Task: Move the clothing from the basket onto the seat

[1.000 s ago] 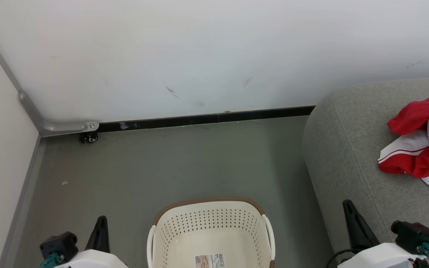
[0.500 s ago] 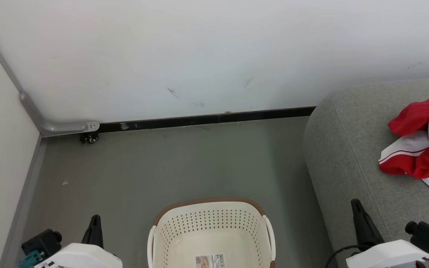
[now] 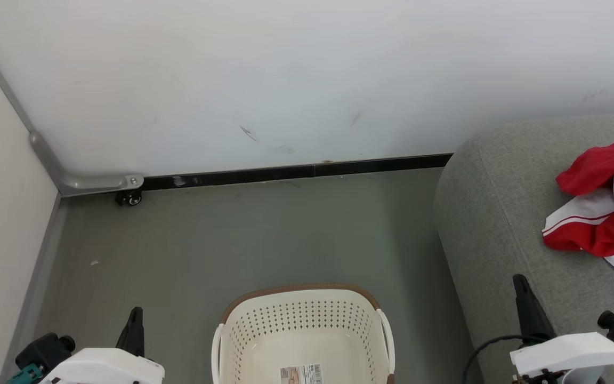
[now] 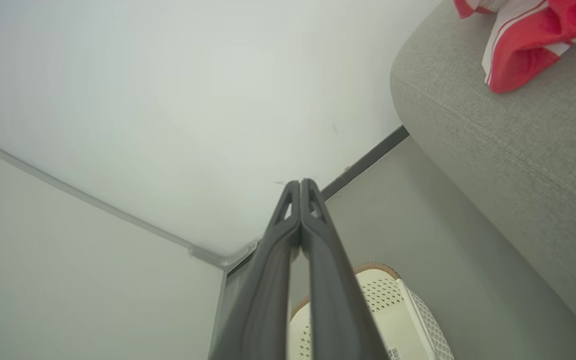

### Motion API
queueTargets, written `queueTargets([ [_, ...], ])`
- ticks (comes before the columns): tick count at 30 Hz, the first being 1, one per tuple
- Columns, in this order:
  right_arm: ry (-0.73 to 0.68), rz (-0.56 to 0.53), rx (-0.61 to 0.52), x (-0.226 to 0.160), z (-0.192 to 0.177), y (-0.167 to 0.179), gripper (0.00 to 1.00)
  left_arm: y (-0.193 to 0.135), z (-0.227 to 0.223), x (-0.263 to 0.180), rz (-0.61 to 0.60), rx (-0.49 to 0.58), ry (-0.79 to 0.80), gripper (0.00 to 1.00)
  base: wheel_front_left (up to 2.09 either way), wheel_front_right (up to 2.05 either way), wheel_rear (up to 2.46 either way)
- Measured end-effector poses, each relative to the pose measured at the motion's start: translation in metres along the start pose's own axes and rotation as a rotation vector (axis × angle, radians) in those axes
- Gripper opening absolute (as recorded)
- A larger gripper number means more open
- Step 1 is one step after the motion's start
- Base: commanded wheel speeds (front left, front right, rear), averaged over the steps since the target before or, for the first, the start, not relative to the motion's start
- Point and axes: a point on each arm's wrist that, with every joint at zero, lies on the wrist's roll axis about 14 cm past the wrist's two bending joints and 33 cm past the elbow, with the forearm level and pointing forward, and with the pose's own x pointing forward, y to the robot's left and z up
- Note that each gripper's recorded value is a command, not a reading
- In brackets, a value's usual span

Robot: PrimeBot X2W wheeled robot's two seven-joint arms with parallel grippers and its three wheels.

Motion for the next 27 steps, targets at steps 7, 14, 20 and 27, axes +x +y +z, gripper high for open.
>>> queueTargets([
  [7,-0.015,0.016,0.099,0.003,0.007,0.006,0.00,-0.007,0.007,0.002,-0.027,-0.109,-0.006,0.00,0.00,0.00,0.00],
  [14,-0.020,0.013,0.202,0.004,0.010,0.004,0.00,-0.011,0.010,0.003,-0.052,-0.213,-0.003,0.00,0.00,0.00,0.00],
  [20,-0.037,0.016,0.290,0.005,0.015,0.004,0.00,-0.014,0.014,0.003,-0.071,-0.306,-0.005,0.00,0.00,0.00,0.00],
  [27,-0.049,0.047,0.393,0.011,0.024,0.012,0.00,-0.019,0.018,0.002,-0.098,-0.411,-0.005,0.00,0.00,0.00,0.00],
])
